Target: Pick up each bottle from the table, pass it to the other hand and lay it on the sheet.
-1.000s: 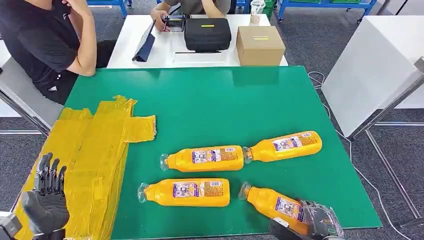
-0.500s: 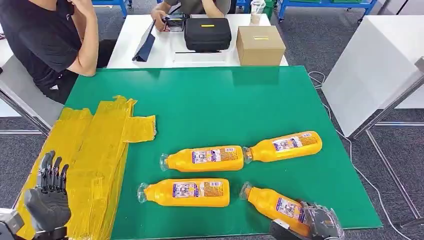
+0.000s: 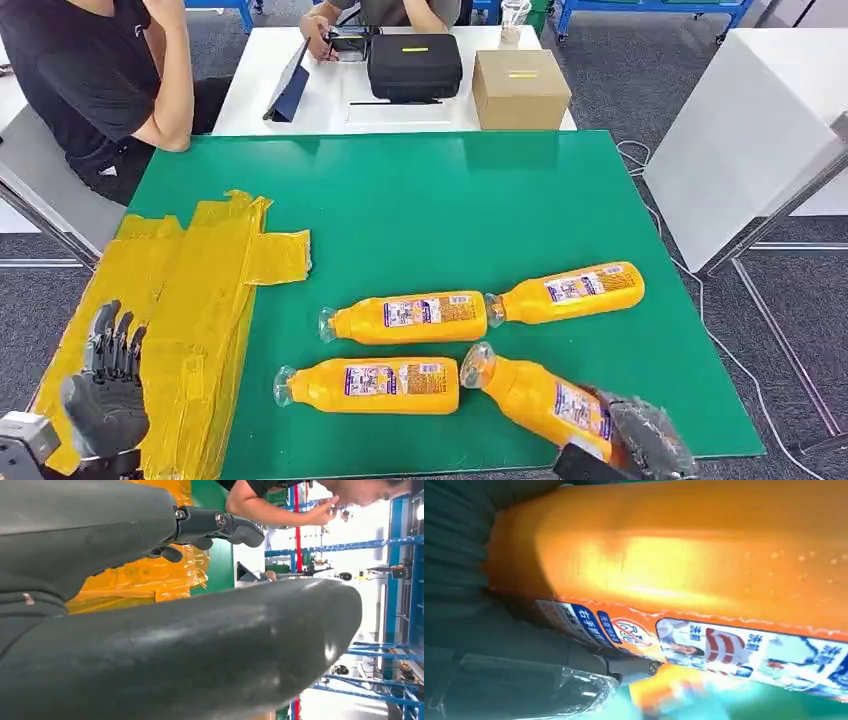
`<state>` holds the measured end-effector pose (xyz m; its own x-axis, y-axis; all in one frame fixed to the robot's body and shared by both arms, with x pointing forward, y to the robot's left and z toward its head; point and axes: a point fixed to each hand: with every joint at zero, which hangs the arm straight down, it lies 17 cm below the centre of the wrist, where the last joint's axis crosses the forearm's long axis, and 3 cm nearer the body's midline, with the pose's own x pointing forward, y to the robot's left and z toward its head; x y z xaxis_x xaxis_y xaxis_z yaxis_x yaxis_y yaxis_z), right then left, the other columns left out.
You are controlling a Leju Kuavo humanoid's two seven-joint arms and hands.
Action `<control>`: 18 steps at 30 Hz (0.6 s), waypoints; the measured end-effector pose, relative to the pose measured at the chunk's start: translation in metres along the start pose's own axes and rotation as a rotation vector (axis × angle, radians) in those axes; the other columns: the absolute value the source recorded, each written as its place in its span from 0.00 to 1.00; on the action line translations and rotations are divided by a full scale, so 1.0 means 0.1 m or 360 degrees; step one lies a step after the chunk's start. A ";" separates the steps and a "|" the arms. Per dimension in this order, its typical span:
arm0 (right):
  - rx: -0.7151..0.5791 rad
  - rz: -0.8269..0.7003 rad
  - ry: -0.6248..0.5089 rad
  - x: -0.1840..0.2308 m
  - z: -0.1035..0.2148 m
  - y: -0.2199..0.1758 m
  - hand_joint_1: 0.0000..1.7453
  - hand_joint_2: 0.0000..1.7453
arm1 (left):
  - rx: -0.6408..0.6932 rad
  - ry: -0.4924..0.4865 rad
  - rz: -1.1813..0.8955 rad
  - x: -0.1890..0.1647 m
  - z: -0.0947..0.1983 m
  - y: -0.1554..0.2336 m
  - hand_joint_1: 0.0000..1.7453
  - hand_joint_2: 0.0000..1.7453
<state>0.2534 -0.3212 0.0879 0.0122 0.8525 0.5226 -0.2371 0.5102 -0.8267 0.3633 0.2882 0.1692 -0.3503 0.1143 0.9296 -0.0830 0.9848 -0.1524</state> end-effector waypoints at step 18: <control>-0.0483 0.0202 -0.0478 0.50 -0.12 -1.28 1.00 1.00 | -0.0009 -0.0043 -0.0089 0.07 -0.01 -0.03 0.00 1.00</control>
<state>0.2958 -0.3429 0.2172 -0.2920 0.8624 0.4136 0.0778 0.4524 -0.8884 0.3618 0.2865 0.1761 -0.3702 0.0558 0.9273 -0.0981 0.9903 -0.0988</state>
